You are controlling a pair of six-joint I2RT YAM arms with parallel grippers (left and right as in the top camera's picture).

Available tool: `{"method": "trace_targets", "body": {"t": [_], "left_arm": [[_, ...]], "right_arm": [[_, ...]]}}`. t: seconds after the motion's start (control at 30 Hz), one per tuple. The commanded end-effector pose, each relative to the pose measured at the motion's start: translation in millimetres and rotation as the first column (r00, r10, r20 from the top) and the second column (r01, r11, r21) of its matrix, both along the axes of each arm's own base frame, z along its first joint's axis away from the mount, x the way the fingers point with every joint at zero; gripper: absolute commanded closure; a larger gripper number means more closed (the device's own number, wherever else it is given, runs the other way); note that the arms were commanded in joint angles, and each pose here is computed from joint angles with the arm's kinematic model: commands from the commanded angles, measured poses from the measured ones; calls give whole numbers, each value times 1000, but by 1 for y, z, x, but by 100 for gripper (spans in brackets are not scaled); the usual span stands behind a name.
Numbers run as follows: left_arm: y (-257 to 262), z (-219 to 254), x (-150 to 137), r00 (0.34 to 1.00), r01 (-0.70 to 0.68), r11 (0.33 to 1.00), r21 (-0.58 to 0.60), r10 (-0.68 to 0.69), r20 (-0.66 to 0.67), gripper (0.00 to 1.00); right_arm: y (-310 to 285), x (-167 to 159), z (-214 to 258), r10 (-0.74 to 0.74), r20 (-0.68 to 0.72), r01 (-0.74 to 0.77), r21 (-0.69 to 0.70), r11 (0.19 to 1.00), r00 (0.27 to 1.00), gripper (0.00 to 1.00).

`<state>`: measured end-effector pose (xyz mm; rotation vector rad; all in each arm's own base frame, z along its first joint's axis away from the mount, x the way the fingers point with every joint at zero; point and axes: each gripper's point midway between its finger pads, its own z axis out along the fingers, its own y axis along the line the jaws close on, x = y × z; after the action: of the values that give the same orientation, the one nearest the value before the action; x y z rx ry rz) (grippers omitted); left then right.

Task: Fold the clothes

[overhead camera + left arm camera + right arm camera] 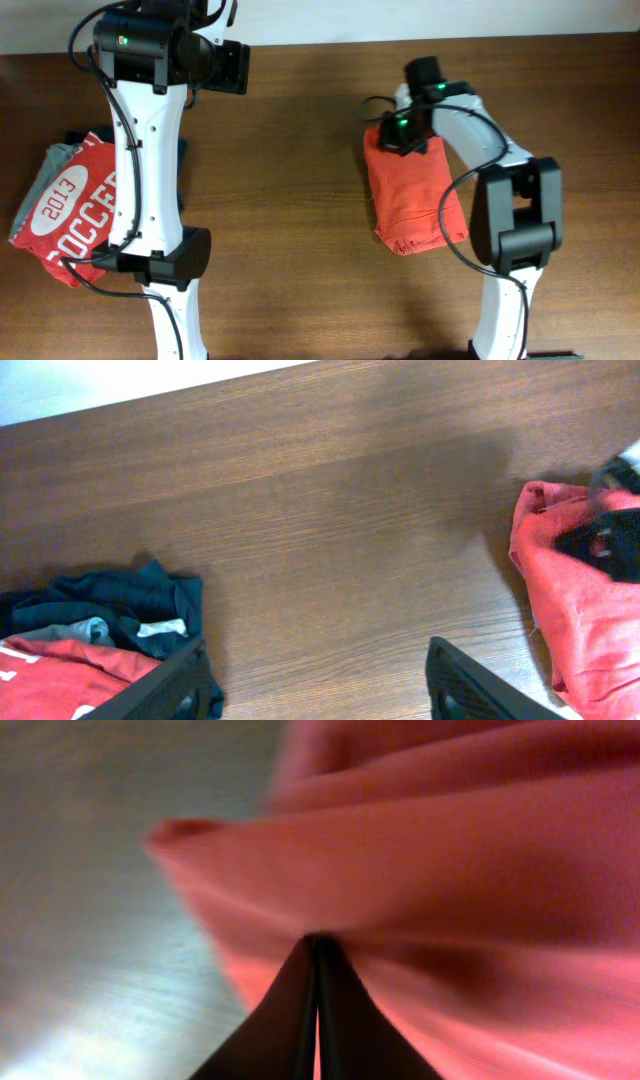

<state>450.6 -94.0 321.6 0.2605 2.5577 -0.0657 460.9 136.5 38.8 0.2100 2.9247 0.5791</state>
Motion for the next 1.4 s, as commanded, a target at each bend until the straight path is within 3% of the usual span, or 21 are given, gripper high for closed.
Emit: {"method": "trace_targets", "body": {"t": [0.0,0.17,0.3,0.43,0.7,0.87,0.97,1.07,1.27,1.37], "left_arm": [[-8,3,-2,999,51,998,-28,-51,4,28],[-46,8,-6,958,287,951,-114,-284,41,28],[-77,4,-2,928,373,916,-145,-367,68,28],[-115,-18,5,895,445,874,-198,-443,55,29],[-211,-122,0,776,546,739,-395,-624,-93,59],[-248,-201,-10,713,551,721,-421,-668,-210,69],[-266,-233,-17,683,564,709,-424,-689,-243,70],[-273,-258,-20,674,573,720,-392,-686,-275,70],[-246,-295,-7,714,557,800,-222,-598,-364,70],[-222,-305,4,744,532,835,-137,-539,-395,71]], "right_arm": [[18,4,25,107,81,-110,38,993,991,96],[-5,-1,90,176,170,-179,1,984,970,96],[-47,-36,118,49,56,-47,-25,999,997,96],[-90,-75,111,-58,-127,48,-81,996,990,96],[-115,-114,73,-100,-297,74,-99,992,950,90],[-105,-130,35,-81,-344,68,-49,996,935,90],[-90,-132,15,-32,-320,49,45,998,947,90],[-93,-143,-9,-39,-330,50,27,998,943,90],[-130,-182,-45,-210,-428,122,-225,967,879,94],[-131,-195,-42,-213,-473,110,-236,965,855,96]]}}
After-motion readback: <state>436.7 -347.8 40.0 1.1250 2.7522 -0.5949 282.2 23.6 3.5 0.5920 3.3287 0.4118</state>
